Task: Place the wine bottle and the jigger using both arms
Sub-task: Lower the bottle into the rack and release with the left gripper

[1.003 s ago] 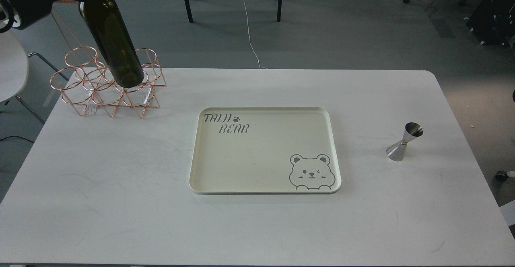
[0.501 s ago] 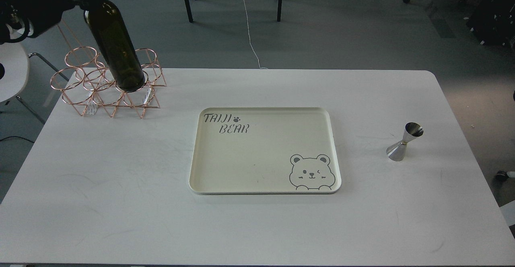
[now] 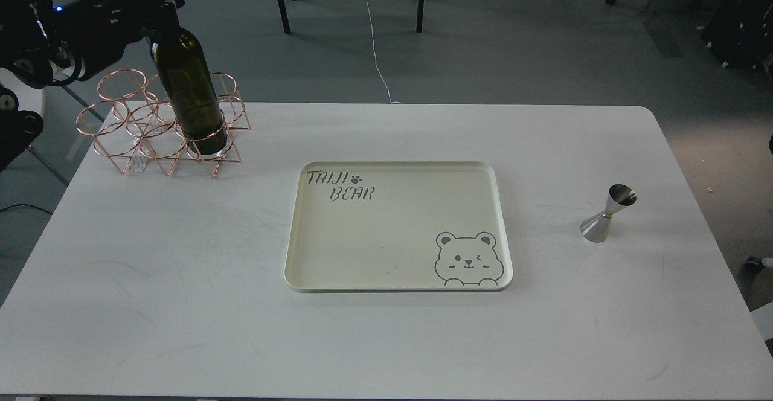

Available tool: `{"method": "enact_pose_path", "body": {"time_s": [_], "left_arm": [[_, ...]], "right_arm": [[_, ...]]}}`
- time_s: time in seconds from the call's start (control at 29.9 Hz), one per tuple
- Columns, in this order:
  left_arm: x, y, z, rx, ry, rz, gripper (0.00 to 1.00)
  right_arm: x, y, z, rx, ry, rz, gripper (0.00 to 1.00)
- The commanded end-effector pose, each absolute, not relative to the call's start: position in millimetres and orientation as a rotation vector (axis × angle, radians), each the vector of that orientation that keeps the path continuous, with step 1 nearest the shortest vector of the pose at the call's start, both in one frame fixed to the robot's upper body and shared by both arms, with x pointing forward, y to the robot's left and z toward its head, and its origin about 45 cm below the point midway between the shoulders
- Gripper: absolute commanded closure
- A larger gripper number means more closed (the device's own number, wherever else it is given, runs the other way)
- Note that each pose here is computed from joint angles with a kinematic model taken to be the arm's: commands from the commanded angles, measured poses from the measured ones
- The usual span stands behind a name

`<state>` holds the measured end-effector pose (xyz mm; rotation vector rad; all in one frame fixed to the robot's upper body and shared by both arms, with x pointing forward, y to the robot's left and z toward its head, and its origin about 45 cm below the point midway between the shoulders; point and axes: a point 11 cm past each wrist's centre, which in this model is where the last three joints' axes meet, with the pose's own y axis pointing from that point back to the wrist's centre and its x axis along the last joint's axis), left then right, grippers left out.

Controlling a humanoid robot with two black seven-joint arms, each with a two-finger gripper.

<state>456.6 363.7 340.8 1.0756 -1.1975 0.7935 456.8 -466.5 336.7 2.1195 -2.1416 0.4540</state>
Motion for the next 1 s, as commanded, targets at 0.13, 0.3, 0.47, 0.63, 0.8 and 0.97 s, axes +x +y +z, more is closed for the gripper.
{"method": "enact_pose_path", "body": {"time_s": [0.13,0.3,0.47,0.63,0.8,0.97], "left_arm": [[461,375,324,1.094,-1.139,0.828,0.55],[462,381,318,1.109,-1.115,0.836,0.36],[463,380,324,1.069,-1.090,0.873,0.22],[463,400,355,0.878,-0.957,1.087,0.03],[459,433,405,0.576,-0.722,1.336,0.02],[447,467,423,0.330,-0.483,1.479,0.02]], "right_arm": [[457,-465,337,2.124,-2.139,0.454,0.03],[457,-465,336,2.126,-2.139,0.450,0.03],[457,-465,336,2.126,-2.138,0.453,0.03],[457,-466,338,2.124,-2.146,0.455,0.03],[455,-471,338,2.118,-2.149,0.453,0.01],[454,-473,336,2.107,-2.155,0.450,0.01]]}}
